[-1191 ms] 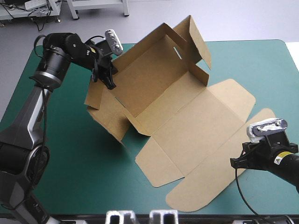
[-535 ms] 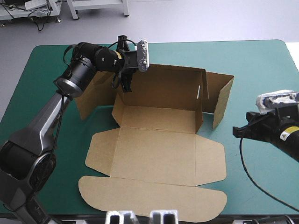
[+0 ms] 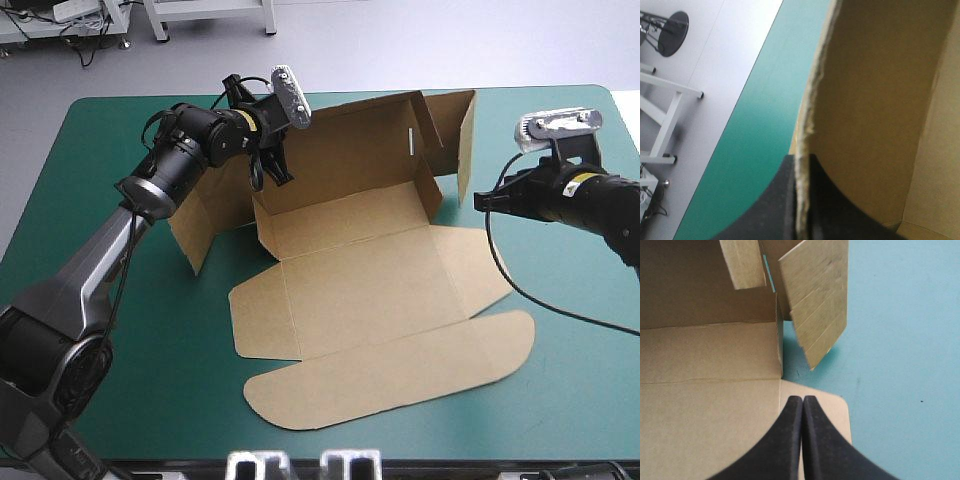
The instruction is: Fold the box
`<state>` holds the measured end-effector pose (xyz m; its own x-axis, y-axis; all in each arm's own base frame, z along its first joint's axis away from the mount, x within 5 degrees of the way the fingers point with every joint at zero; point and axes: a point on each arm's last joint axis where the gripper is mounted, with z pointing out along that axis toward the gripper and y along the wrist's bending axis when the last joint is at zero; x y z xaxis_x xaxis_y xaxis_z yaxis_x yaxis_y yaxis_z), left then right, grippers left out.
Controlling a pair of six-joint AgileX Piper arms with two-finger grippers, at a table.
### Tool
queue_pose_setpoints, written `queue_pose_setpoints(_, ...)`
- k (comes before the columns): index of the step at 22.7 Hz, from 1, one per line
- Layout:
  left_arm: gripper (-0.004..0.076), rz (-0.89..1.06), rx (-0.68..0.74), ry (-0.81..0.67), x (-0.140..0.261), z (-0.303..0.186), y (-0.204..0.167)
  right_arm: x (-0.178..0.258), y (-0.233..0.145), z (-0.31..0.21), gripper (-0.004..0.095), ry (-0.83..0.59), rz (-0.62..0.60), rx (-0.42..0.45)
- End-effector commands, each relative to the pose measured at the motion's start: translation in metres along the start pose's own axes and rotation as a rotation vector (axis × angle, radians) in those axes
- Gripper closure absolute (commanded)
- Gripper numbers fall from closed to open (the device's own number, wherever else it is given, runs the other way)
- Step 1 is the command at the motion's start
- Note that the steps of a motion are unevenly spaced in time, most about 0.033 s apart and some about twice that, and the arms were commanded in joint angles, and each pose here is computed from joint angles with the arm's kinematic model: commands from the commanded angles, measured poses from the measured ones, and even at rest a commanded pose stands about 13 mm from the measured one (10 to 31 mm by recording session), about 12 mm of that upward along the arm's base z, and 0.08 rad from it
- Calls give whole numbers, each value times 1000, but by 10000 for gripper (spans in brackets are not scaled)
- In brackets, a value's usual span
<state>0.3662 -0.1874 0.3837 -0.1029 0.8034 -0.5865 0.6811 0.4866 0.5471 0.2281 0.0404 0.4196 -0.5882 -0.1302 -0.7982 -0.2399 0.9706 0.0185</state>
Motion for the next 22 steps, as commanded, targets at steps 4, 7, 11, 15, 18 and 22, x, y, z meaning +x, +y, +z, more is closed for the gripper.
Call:
queue_pose_setpoints(4,734,116,-68,-31,-16,-37,7,-31,1,6,928,-99,-25,-35)
queue_pose_setpoints(7,734,121,-78,-63,-19,-37,7,-40,0,11,928,-91,-33,-42)
queue_pose_setpoints(11,734,120,-90,-79,-21,-48,9,-48,1,10,928,-85,-55,-47)
queue_pose_setpoints(15,734,145,-17,-119,-25,-70,4,-66,1,5,928,-102,-61,-54)
queue_pose_setpoints(18,734,199,37,-87,-17,-60,-6,-77,4,2,928,-139,-61,-89)
queue_pose_setpoints(22,734,331,25,-92,-2,-35,-20,-88,5,14,928,-122,-50,-126)
